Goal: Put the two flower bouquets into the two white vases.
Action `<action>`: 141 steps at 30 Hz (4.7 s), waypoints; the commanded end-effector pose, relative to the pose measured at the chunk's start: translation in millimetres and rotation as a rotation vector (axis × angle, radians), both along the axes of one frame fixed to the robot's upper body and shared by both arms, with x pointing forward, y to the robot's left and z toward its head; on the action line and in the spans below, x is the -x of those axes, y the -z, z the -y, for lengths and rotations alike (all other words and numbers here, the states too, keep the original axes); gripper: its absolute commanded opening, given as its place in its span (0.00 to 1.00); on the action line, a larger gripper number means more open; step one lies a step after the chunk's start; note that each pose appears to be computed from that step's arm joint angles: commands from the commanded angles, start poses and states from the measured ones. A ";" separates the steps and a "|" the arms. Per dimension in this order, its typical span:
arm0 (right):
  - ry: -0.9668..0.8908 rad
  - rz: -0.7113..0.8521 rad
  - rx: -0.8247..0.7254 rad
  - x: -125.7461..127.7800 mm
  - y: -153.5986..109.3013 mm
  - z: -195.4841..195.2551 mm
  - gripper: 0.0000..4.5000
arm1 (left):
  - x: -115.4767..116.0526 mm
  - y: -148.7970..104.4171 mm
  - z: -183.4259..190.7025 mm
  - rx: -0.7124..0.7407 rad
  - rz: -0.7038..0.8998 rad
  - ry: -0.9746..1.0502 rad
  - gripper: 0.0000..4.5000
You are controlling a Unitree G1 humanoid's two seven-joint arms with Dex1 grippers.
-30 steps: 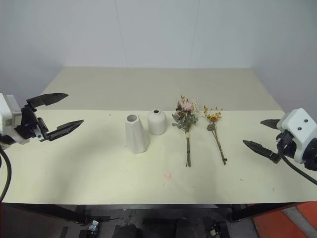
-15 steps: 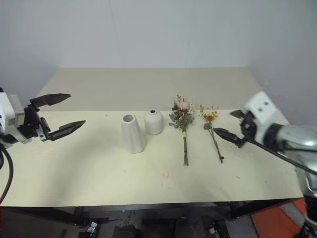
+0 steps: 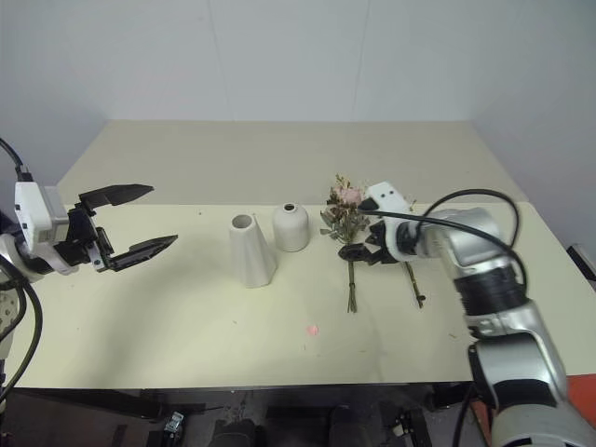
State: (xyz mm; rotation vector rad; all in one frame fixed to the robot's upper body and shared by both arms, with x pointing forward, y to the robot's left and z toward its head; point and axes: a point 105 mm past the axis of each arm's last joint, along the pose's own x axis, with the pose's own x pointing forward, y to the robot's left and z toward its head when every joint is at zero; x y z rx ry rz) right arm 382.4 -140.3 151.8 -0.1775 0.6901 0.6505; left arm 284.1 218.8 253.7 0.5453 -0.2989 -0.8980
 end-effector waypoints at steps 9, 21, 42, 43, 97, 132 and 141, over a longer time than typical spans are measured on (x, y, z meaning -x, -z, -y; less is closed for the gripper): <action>0.031 0.051 -0.001 -25.8 -8.5 -13.5 0.41 | 10.0 -6.8 1.2 -0.016 0.035 -0.020 1.00; 0.127 0.283 0.032 -36.8 -56.8 -8.3 0.04 | 14.1 -6.8 0.3 -0.013 0.035 -0.040 1.00; -0.261 0.951 -1.110 78.0 -201.4 -100.2 0.04 | 13.8 -16.5 -30.2 -0.040 0.016 -0.118 1.00; -0.262 0.939 -1.112 77.8 -198.0 -104.0 0.04 | 13.9 -16.5 -31.7 -0.041 0.014 -0.121 1.00; -0.310 0.909 -0.930 38.4 -140.8 -155.1 0.04 | 23.5 -4.7 -38.1 -0.009 0.002 -0.187 1.00; -0.289 0.910 -1.035 51.8 -174.2 -130.2 0.04 | 16.8 -12.0 -32.9 -0.034 0.014 -0.155 1.00; -0.325 0.901 -1.022 56.2 -172.7 -133.9 0.04 | 17.4 -11.4 -34.4 -0.033 0.014 -0.159 1.00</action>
